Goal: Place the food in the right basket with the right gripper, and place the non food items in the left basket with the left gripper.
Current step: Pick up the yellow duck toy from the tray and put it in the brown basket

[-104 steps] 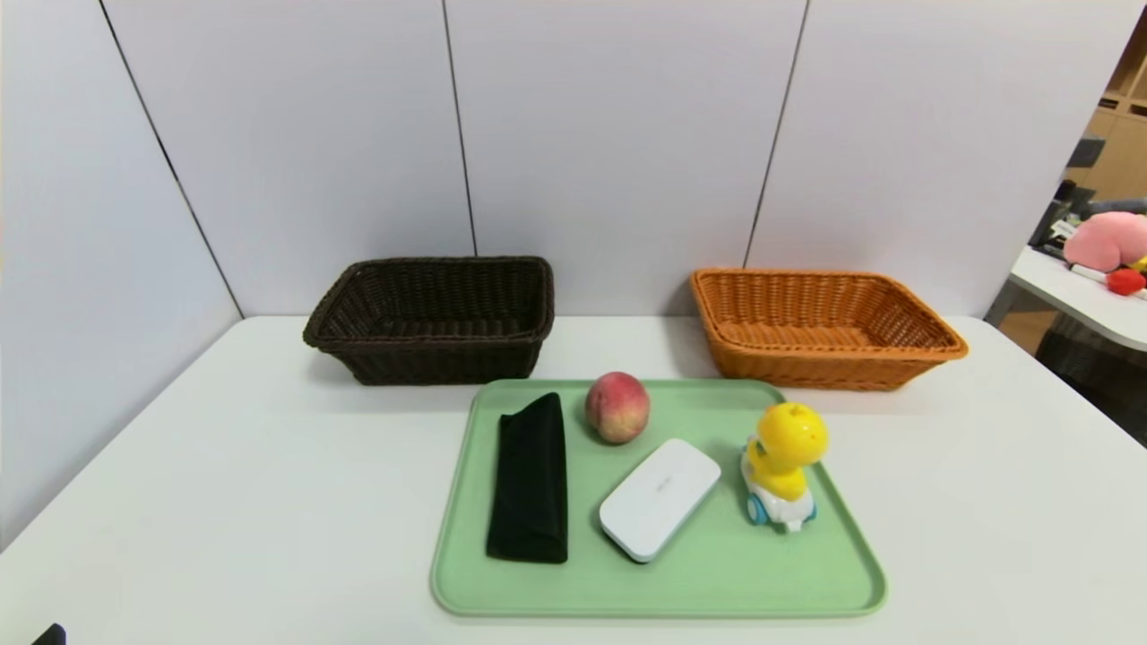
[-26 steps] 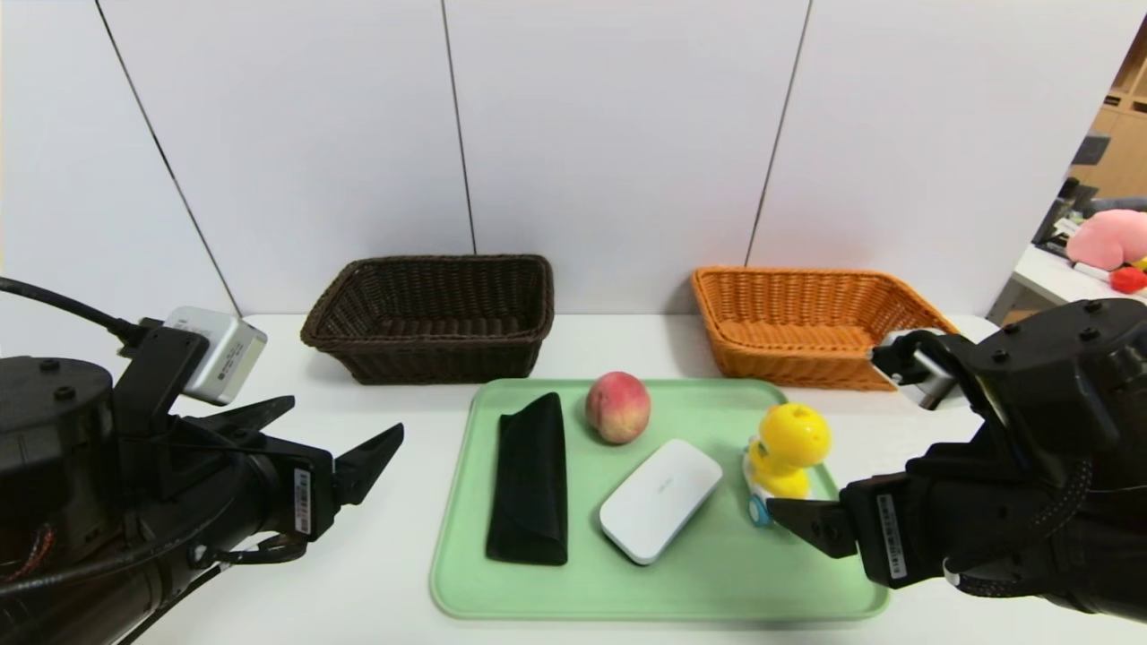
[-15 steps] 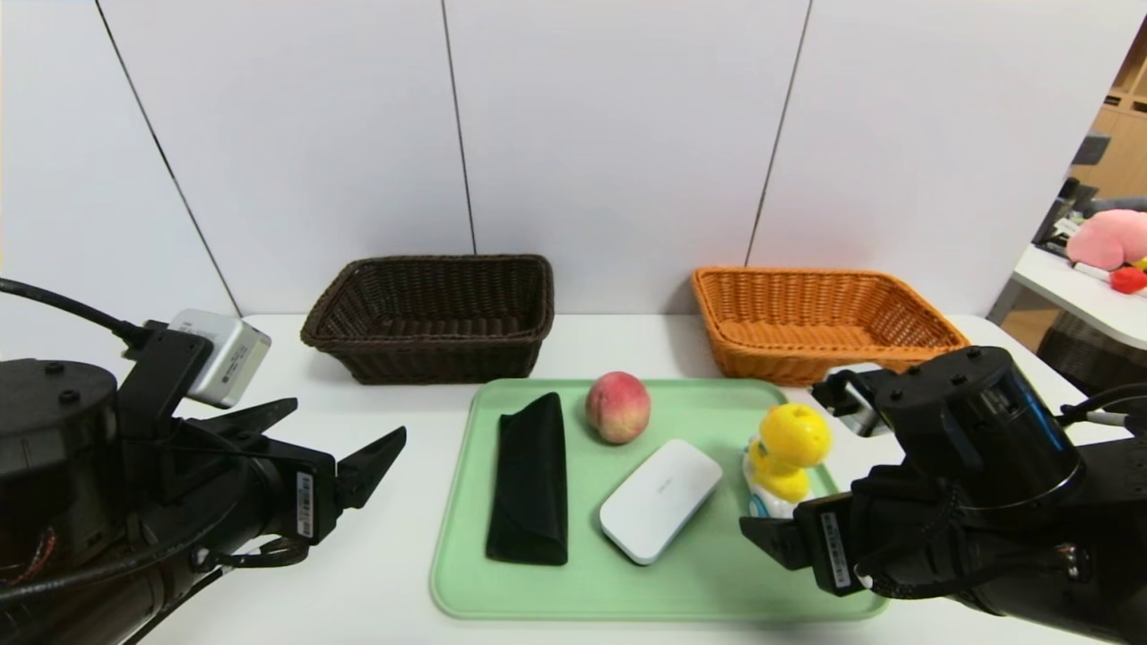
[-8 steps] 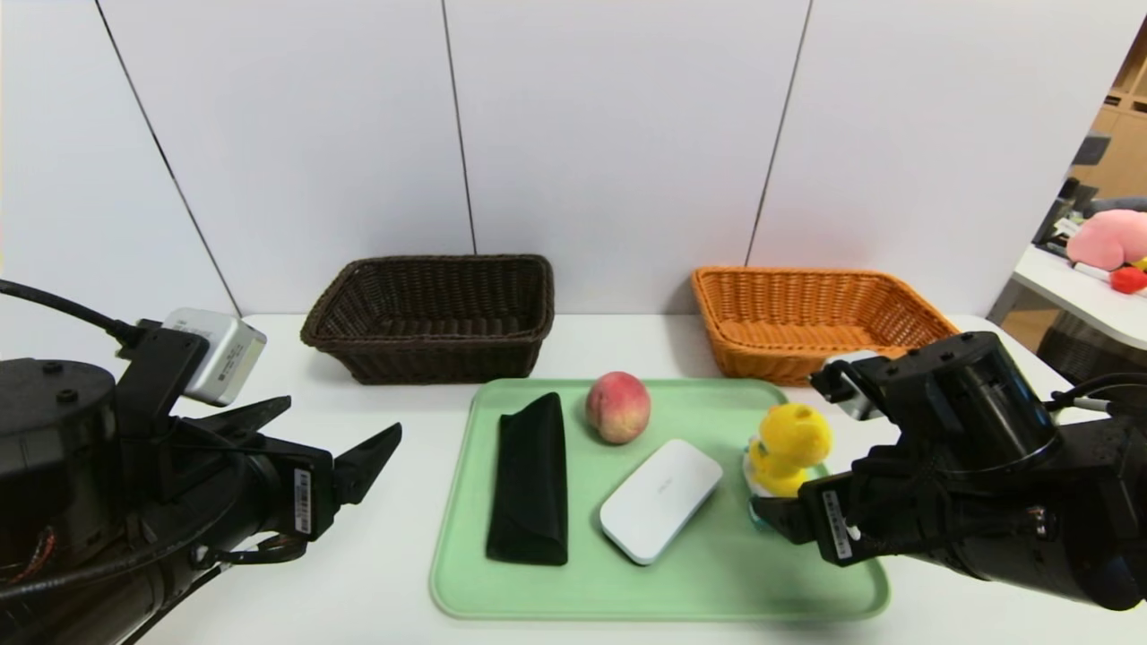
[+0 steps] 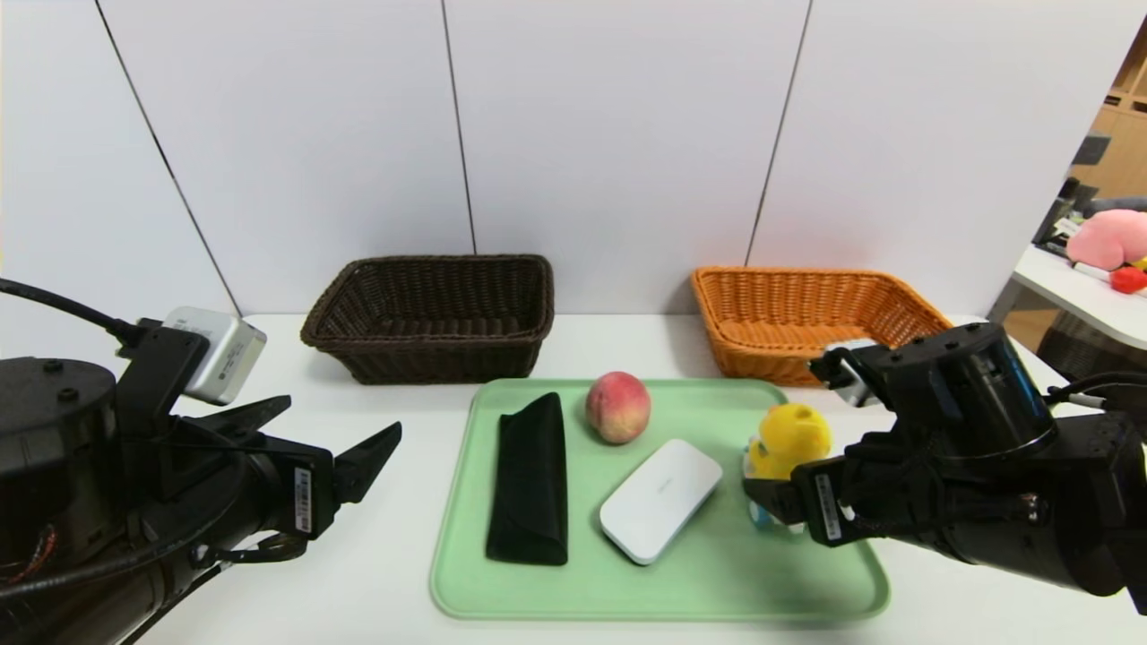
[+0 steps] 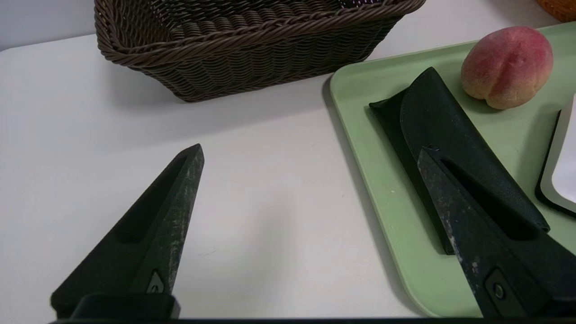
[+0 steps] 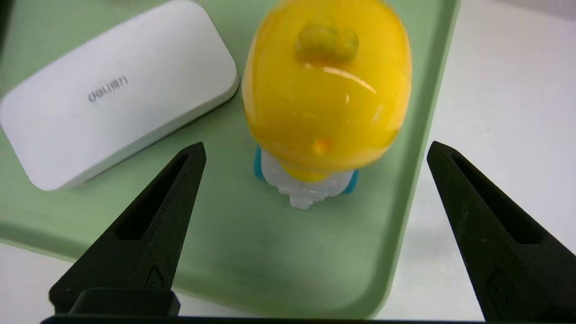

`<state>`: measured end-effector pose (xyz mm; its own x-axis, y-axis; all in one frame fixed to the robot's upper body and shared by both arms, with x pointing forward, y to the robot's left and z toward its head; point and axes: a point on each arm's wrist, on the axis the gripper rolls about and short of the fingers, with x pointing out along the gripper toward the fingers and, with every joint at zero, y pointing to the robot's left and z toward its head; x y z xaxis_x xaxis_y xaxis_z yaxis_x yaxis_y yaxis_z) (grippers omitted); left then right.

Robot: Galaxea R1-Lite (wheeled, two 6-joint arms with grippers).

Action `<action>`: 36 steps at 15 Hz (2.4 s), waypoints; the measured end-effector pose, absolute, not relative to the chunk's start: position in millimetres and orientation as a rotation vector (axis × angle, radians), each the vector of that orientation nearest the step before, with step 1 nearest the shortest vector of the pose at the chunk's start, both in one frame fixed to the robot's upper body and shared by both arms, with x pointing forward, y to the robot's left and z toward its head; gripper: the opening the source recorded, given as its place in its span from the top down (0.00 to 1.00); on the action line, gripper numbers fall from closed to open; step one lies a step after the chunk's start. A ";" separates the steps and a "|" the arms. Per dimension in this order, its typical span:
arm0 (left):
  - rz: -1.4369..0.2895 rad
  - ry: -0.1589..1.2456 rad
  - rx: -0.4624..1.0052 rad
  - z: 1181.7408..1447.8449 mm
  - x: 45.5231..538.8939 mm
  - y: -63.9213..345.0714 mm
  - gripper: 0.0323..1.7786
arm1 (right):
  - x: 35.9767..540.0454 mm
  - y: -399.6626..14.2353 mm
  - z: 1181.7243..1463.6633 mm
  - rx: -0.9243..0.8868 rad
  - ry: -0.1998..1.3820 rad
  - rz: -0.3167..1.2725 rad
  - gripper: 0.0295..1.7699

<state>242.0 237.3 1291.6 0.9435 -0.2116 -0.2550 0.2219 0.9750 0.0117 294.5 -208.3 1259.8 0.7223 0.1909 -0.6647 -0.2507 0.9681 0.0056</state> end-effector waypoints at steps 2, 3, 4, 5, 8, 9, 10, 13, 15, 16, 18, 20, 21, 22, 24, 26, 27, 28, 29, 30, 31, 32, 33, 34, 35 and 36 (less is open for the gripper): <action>-0.222 0.257 0.041 1291.4 241.9 237.2 0.05 | 298.3 -208.7 1256.1 -0.093 0.724 0.242 0.04; -0.221 0.257 0.041 1291.1 241.8 237.3 0.05 | 299.5 -208.3 1254.4 -0.095 0.728 0.241 0.04; -0.221 0.257 0.042 1291.0 241.8 237.3 0.05 | 301.1 -207.5 1253.3 -0.093 0.726 0.240 0.04; -0.221 0.258 0.042 1291.0 241.8 237.3 0.05 | 303.9 -206.3 1251.9 -0.089 0.718 0.240 0.04; -0.220 0.257 0.042 1291.1 241.7 237.4 0.05 | 309.6 -203.8 1244.9 -0.093 0.727 0.233 0.04; -0.219 0.256 0.041 1291.2 241.7 237.4 0.05 | 311.5 -202.8 1243.3 -0.091 0.724 0.233 0.04; -0.218 0.256 0.042 1291.1 241.6 237.6 0.05 | 312.6 -202.5 1240.5 -0.096 0.731 0.232 0.04; -0.219 0.256 0.041 1291.1 241.4 237.8 0.05 | 316.5 -203.4 1233.5 -0.107 0.755 0.217 0.04; -0.220 0.256 0.041 1291.1 241.4 237.7 0.05 | 318.7 -204.1 1230.7 -0.109 0.764 0.209 0.04; -0.220 0.255 0.041 1291.2 241.4 237.7 0.05 | 319.1 -204.0 1229.3 -0.111 0.770 0.208 0.04; -0.220 0.254 0.040 1291.5 241.3 237.8 0.05 | 321.5 -204.1 1226.0 -0.112 0.778 0.203 0.04; -0.220 0.253 0.039 1291.7 240.8 238.2 0.05 | 326.3 -202.4 1223.8 -0.101 0.755 0.205 0.04; -0.220 0.252 0.039 1291.9 240.7 238.3 0.05 | 328.0 -201.6 1222.7 -0.102 0.747 0.207 0.04; -0.220 0.252 0.039 1291.8 240.5 238.4 0.05 | 328.7 -201.2 1220.9 -0.109 0.749 0.208 0.04; -0.220 0.253 0.039 1291.5 240.3 238.6 0.05 | 330.4 -200.5 1219.5 -0.111 0.752 0.208 0.04; -0.221 0.252 0.039 1291.6 240.2 238.6 0.05 | 331.5 -199.8 1219.4 -0.114 0.750 0.209 0.04; -0.221 0.252 0.039 1291.7 240.2 238.5 0.05 | 331.8 -199.7 1219.9 -0.115 0.748 0.209 0.04; -0.222 0.252 0.038 1291.7 240.2 238.4 0.05 | 332.0 -199.6 1220.4 -0.116 0.746 0.209 0.04; -0.221 0.252 0.037 1291.7 240.2 238.6 0.05 | 332.0 -199.6 1220.7 -0.121 0.744 0.211 0.04; -0.221 0.253 0.037 1291.6 240.2 238.6 0.05 | 332.2 -199.5 1221.3 -0.127 0.741 0.212 0.04; -0.221 0.253 0.037 1291.5 240.2 238.6 0.05 | 332.7 -199.3 1222.5 -0.128 0.736 0.211 0.04; -0.221 0.253 0.038 1291.4 240.3 238.6 0.05 | 333.3 -199.0 1224.2 -0.127 0.729 0.210 0.04; -0.222 0.253 0.037 1291.5 240.2 238.7 0.05 | 333.6 -199.1 1225.0 -0.130 0.725 0.209 0.04; -0.222 0.253 0.037 1291.5 240.2 238.6 0.05 | 333.8 -199.1 1225.6 -0.131 0.723 0.208 0.04; -0.222 0.254 0.037 1291.2 240.1 238.7 0.05 | 333.8 -199.4 1226.0 -0.131 0.721 0.208 0.04; -0.222 0.255 0.037 1290.9 240.0 238.7 0.05 | 334.0 -199.5 1226.2 -0.131 0.720 0.207 0.04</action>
